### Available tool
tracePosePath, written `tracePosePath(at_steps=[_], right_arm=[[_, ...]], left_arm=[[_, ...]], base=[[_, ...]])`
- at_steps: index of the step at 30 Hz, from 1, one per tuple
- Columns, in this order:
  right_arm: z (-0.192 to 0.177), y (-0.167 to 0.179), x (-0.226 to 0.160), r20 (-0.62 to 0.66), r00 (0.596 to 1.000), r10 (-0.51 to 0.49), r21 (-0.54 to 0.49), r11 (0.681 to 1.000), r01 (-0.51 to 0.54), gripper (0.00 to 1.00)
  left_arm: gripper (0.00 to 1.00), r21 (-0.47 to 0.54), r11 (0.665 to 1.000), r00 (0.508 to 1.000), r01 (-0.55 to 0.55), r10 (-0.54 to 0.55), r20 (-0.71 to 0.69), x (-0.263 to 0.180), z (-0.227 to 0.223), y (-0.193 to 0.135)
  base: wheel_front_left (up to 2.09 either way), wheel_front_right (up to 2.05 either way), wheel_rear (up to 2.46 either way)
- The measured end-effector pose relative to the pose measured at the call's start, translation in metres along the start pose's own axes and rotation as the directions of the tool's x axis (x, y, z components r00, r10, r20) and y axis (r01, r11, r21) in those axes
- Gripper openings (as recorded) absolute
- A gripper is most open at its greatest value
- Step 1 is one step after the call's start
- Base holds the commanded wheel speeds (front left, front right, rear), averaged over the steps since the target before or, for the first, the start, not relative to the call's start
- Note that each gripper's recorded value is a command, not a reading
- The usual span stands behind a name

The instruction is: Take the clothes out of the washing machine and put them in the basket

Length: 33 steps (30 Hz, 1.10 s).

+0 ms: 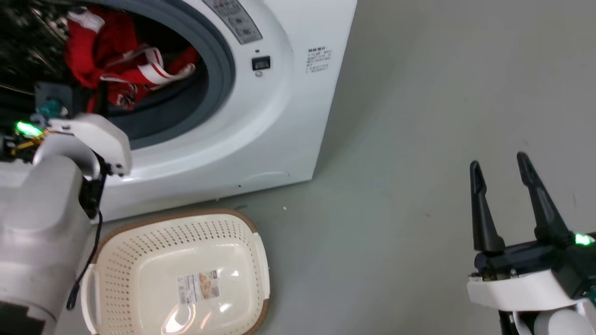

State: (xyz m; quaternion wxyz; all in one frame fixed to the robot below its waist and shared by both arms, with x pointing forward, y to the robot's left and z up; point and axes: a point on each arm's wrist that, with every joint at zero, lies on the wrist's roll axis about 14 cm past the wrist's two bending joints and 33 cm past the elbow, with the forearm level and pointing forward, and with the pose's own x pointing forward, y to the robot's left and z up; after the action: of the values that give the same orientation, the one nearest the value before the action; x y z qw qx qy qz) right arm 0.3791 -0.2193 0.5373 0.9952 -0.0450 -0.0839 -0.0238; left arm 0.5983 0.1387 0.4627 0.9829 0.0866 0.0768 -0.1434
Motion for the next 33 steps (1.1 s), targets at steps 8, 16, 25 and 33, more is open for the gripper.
tracePosePath(at_steps=[8, 16, 25, 33], right_arm=[[0.012, 0.006, -0.022, 0.02, 1.0, 0.014, 0.006, 1.0, -0.014, 1.0], [0.026, 0.013, -0.045, 0.054, 0.998, 0.035, 0.01, 0.999, -0.035, 1.0], [0.034, 0.018, -0.059, 0.078, 0.996, 0.049, 0.019, 0.999, -0.051, 1.0], [0.033, 0.019, -0.064, 0.075, 0.996, 0.051, 0.022, 0.998, -0.053, 1.0]], left_arm=[[0.0, 0.006, 1.0, 0.998, -0.013, 0.012, 0.069, -0.054, 0.015, -0.011], [0.0, 0.008, 1.0, 0.995, -0.024, 0.023, 0.1, -0.119, 0.015, -0.023], [0.0, -0.013, 1.0, 0.995, -0.021, 0.022, 0.097, -0.167, 0.004, -0.038], [0.0, -0.045, 0.999, 0.999, -0.002, 0.004, 0.047, -0.189, -0.013, -0.053]], base=[[0.0, 0.0, 0.0], [0.0, 0.0, 0.0], [0.0, 0.0, 0.0], [0.0, 0.0, 0.0]])
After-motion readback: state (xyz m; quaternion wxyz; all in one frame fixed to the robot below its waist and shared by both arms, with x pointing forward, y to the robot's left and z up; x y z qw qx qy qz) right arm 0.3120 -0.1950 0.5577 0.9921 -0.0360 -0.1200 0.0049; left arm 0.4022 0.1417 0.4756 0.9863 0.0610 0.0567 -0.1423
